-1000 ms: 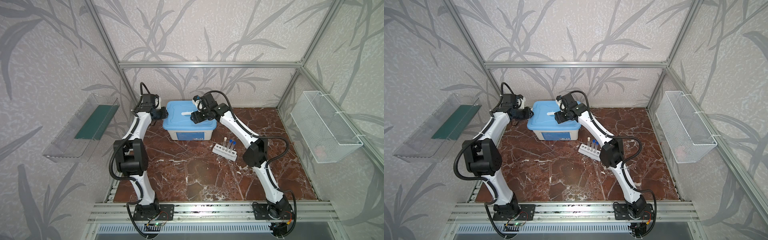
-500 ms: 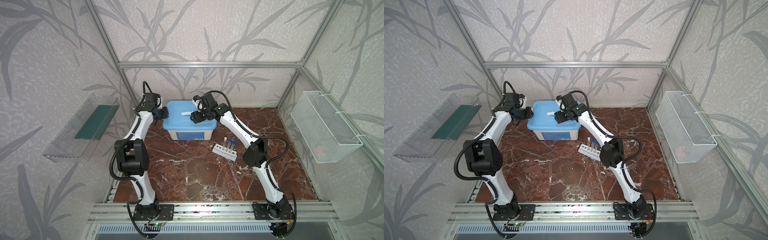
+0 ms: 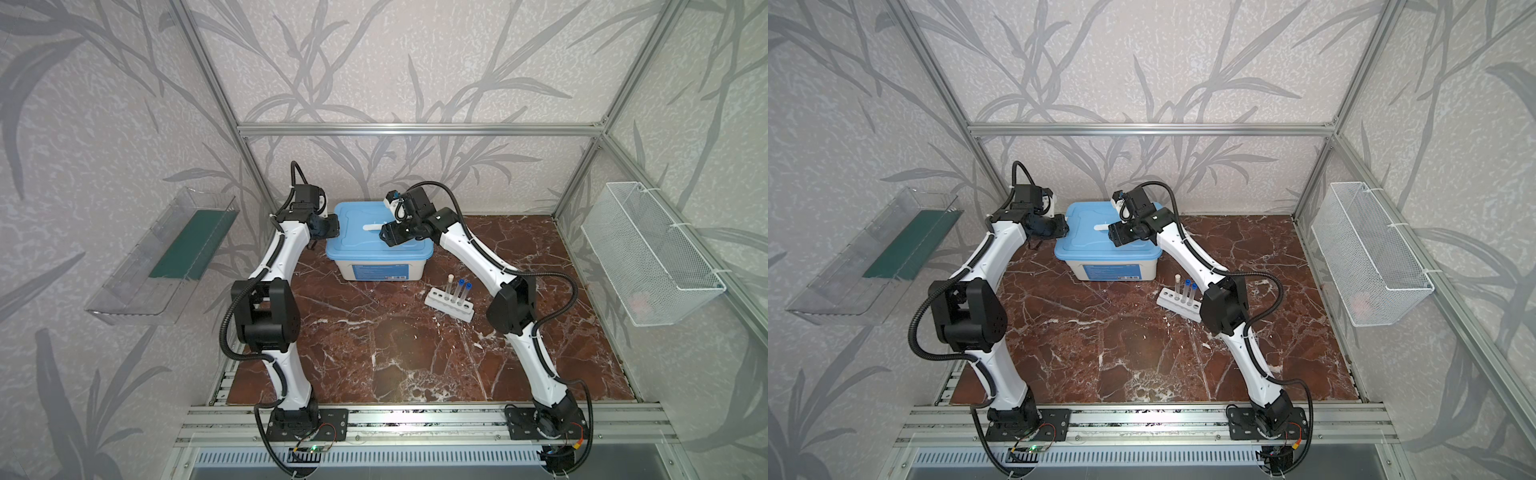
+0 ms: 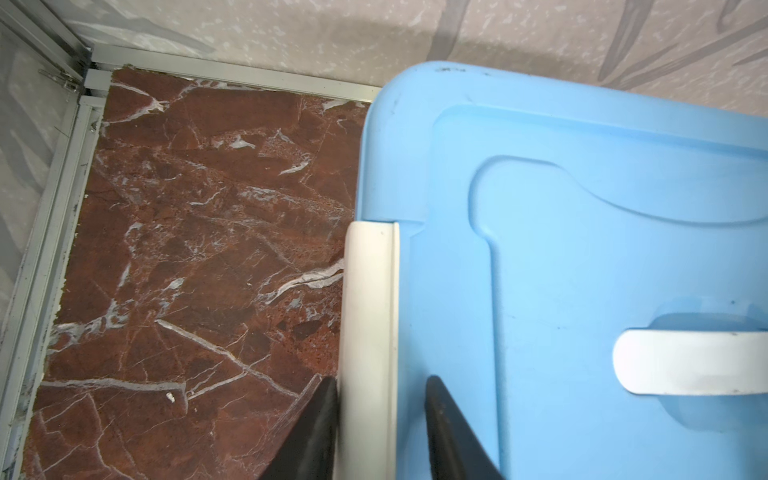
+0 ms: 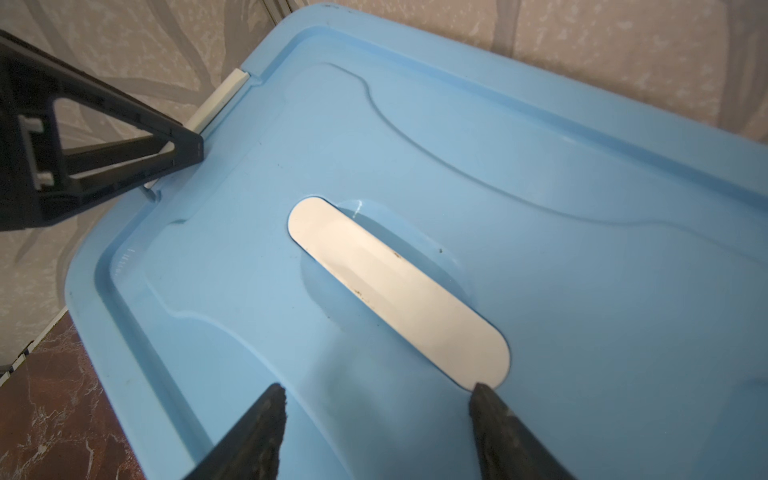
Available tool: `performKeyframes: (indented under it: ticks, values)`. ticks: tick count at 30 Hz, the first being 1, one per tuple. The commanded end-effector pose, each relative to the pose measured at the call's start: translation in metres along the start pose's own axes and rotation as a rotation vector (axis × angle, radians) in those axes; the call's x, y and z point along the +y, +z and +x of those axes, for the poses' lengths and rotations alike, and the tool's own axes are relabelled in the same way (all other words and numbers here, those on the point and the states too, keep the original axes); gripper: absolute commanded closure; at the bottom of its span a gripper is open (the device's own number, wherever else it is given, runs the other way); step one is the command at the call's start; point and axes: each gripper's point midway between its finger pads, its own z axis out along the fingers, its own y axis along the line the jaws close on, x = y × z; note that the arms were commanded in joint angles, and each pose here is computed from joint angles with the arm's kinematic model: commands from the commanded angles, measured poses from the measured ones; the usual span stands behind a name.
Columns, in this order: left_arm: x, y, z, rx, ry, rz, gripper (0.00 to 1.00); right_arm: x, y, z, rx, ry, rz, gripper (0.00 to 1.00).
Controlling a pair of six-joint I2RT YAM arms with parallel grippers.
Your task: Organize the chemistry lab equipment
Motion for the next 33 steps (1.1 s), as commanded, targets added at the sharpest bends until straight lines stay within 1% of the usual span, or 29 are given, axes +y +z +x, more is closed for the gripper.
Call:
performKeyframes:
  ticks: [1,5,8,11,12,15,17,20,21,24,27,29,30,32,33]
  values:
    - [-0.014,-0.018,-0.009,-0.012,0.025,0.028,0.54,-0.009,0.007,0.035,0.126,0.047,0.009,0.30]
    - [-0.022,-0.043,-0.028,-0.087,0.040,0.048,0.42,-0.007,-0.002,0.021,0.090,0.028,0.013,0.29]
    - [-0.033,-0.068,-0.042,-0.168,0.069,0.086,0.33,-0.004,-0.014,0.007,0.055,0.007,0.007,0.28]
    - [-0.034,-0.100,-0.054,-0.296,0.094,0.073,0.25,0.001,-0.031,-0.010,0.012,-0.026,0.007,0.26]
    - [-0.036,-0.109,-0.055,-0.335,0.103,0.077,0.21,0.003,-0.039,-0.017,-0.007,-0.042,0.010,0.25]
    - [-0.041,-0.138,-0.053,-0.477,0.135,0.101,0.15,0.008,-0.069,-0.037,-0.067,-0.087,0.023,0.23]
    - [-0.038,-0.154,-0.049,-0.574,0.129,0.094,0.10,0.011,-0.091,-0.048,-0.102,-0.114,0.038,0.22]
    - [-0.023,-0.176,-0.037,-0.686,0.084,0.024,0.04,0.013,-0.126,-0.059,-0.149,-0.156,0.074,0.19]
    - [-0.011,-0.179,-0.031,-0.706,0.040,-0.030,0.03,0.013,-0.137,-0.058,-0.155,-0.170,0.087,0.18]
    - [0.020,-0.181,-0.005,-0.737,-0.039,-0.169,0.01,0.008,-0.164,-0.057,-0.198,-0.188,0.138,0.16]
    - [0.043,-0.182,0.022,-0.777,-0.103,-0.262,0.01,-0.001,-0.202,-0.054,-0.300,-0.197,0.203,0.13]
    - [0.054,-0.185,0.038,-0.814,-0.154,-0.294,0.01,-0.012,-0.233,-0.047,-0.373,-0.186,0.241,0.09]
    - [0.060,-0.185,0.048,-0.829,-0.183,-0.312,0.00,-0.022,-0.250,-0.042,-0.410,-0.162,0.268,0.08]
    - [0.069,-0.183,0.066,-0.858,-0.222,-0.337,0.01,-0.044,-0.280,-0.027,-0.464,-0.114,0.334,0.05]
    - [0.075,-0.180,0.076,-0.865,-0.237,-0.354,0.00,-0.059,-0.292,-0.013,-0.482,-0.088,0.379,0.02]
